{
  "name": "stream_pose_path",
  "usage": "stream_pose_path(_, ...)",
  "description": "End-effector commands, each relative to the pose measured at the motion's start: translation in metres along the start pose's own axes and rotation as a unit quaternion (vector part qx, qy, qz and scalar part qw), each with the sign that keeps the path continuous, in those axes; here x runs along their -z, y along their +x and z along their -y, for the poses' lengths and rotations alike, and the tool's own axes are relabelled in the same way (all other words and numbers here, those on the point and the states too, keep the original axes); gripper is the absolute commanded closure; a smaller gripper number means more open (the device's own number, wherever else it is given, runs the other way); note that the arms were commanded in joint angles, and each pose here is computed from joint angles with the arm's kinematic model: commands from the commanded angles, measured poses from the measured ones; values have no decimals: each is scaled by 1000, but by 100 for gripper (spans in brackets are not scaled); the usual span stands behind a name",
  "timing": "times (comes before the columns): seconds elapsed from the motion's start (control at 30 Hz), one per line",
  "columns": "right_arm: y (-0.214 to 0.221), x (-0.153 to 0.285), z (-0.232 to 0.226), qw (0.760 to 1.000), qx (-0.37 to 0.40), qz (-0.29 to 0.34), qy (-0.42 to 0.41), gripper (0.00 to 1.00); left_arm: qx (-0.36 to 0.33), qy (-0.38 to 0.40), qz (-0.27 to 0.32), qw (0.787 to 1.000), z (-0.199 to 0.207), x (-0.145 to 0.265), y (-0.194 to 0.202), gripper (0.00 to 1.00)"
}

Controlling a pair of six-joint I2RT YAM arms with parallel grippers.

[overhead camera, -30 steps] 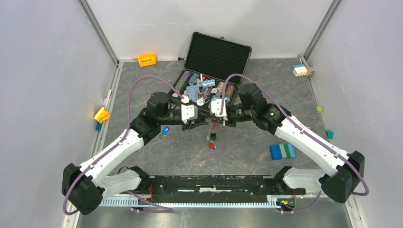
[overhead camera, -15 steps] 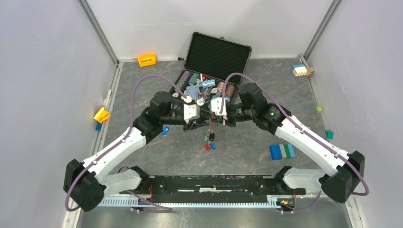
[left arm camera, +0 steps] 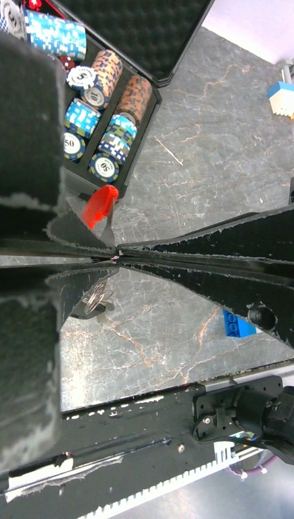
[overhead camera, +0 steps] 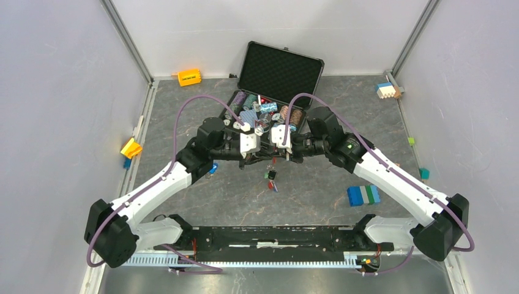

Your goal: Put the keys on the keyring

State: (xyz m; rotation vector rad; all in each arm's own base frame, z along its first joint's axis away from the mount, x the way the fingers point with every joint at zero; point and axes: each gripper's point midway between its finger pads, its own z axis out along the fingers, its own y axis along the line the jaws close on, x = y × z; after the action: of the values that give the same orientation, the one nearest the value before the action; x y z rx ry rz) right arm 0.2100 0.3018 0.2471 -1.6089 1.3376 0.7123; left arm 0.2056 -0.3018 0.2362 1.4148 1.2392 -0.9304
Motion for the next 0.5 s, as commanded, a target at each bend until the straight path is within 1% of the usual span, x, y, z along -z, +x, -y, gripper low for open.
stream_pose_path(0.0,-28,3,10,999,26,39,12,100,-10,5,26,1000,-3,-3,-21,96)
stream_pose_path(0.03,-28,4,10,999,28,39,15,100,-10,2,25,1000,-3,-3,-20,98)
stream_pose_path(0.1,-31,7,11,998,33,41,20,99,-12,-2,28,1000,-3,-2,-21,98)
stream_pose_path(0.17,-31,10,12,998,37,43,29,90,-16,-8,37,999,-2,1,-22,98)
stream_pose_path(0.3,-23,14,3,997,34,59,33,61,-26,-13,81,996,2,8,-28,98)
stream_pose_path(0.37,-24,17,-1,996,34,74,28,57,-21,-8,111,994,3,12,-33,98)
stream_pose_path(0.47,-27,19,-8,995,36,96,16,56,-8,3,153,988,8,16,-39,98)
